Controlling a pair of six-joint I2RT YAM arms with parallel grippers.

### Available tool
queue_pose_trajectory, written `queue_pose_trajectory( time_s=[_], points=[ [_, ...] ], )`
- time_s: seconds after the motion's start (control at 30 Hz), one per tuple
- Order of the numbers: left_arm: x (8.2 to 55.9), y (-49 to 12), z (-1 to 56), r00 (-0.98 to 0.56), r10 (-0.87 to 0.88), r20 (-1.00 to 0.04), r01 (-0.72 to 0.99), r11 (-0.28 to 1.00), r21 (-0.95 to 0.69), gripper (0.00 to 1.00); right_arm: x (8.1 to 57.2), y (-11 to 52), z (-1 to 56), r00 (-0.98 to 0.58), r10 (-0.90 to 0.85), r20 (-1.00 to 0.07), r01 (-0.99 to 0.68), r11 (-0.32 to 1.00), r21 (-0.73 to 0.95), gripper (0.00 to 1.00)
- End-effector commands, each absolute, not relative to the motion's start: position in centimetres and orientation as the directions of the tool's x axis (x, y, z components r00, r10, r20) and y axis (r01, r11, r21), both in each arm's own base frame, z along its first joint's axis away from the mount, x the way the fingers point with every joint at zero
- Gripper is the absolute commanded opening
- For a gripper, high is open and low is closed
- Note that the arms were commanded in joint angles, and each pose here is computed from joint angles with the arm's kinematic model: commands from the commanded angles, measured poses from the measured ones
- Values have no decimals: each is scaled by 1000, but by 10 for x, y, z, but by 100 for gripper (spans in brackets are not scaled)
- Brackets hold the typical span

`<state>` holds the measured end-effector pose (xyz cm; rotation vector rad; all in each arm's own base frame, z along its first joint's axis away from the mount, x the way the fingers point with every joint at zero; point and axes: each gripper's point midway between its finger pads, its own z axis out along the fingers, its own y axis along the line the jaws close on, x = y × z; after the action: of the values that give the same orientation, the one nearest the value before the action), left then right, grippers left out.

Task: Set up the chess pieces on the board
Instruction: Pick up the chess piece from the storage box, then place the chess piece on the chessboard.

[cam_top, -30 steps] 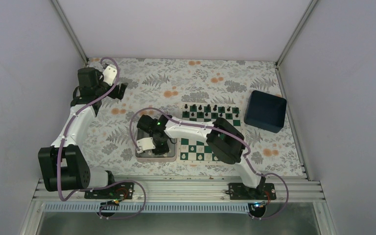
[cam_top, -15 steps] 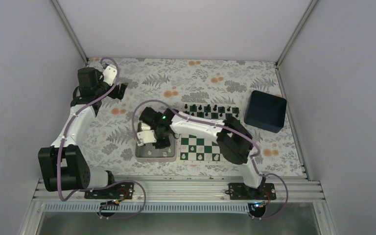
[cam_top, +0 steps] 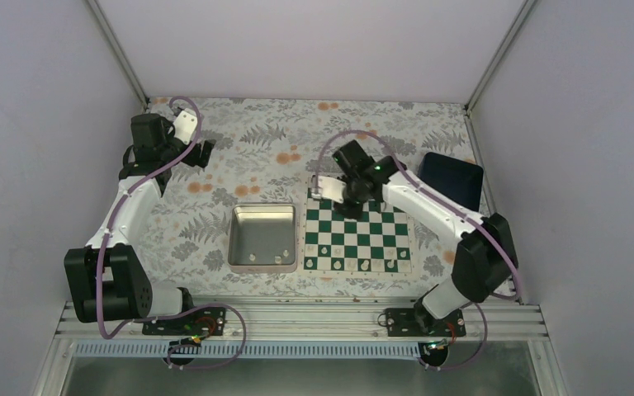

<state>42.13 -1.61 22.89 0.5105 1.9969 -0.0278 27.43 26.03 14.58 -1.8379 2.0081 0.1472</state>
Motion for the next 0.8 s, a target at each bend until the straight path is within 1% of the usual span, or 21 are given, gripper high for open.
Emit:
queue_pose_trajectory(
  time_s=[0.0,0.17,0.23,0.57,0.77],
  points=[
    [421,-16,241,-352,342,-871,363,908,210,100,250,214,110,-123,-945,-304,-979,165,-117,5],
    [421,-17,241,-355,339,-871,370,907,202,100,225,195,72,-164,-952,-259,-983,181,-43,5],
    [421,-17,242,-351,340,-873,368,907,205,100,219,194,62,-172,-951,-257,-983,183,-18,6],
    [421,-17,238,-363,339,-868,367,908,202,100,202,193,33,-182,-957,-226,-983,168,78,6],
    [422,-16,236,-366,340,-866,367,908,201,100,201,192,25,-181,-962,-203,-982,166,90,7]
  ],
)
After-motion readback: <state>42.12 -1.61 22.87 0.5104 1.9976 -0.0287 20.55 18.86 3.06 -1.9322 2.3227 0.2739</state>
